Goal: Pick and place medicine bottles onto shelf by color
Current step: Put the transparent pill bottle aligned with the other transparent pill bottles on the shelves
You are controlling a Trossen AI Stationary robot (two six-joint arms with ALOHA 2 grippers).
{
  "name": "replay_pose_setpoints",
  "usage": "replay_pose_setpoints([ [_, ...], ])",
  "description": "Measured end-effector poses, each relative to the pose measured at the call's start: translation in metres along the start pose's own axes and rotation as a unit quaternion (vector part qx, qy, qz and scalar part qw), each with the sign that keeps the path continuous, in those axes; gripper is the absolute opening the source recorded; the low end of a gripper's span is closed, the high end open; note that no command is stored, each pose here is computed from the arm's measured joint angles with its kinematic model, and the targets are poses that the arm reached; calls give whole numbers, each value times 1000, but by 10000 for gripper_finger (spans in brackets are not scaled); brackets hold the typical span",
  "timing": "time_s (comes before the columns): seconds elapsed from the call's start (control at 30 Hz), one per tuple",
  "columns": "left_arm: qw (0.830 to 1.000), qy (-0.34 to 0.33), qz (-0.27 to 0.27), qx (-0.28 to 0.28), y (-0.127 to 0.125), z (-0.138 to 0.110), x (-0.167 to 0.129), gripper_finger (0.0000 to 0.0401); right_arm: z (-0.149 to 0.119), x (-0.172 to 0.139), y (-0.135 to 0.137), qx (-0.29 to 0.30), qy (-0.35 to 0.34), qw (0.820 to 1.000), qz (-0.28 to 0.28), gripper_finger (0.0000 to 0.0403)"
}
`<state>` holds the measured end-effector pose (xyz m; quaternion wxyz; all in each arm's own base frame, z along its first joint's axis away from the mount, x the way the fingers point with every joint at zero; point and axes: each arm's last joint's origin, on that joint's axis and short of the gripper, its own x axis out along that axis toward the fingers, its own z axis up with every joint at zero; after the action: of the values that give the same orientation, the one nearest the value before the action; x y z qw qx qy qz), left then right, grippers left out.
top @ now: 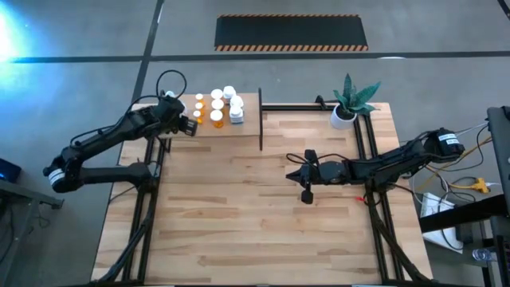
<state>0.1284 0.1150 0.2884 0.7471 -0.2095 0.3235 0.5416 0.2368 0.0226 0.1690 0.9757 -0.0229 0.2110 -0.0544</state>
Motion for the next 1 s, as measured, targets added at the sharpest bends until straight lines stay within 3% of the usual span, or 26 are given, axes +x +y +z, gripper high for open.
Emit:
replay_pose_setpoints([
  [0.37,1000,1,-14,-2,0,2,-4,179,0,0,0,-2,0,1000,0,13],
  [1.0,1000,1,-11,12,6,5,-17,183,0,0,0,0,1,1000,0,13],
])
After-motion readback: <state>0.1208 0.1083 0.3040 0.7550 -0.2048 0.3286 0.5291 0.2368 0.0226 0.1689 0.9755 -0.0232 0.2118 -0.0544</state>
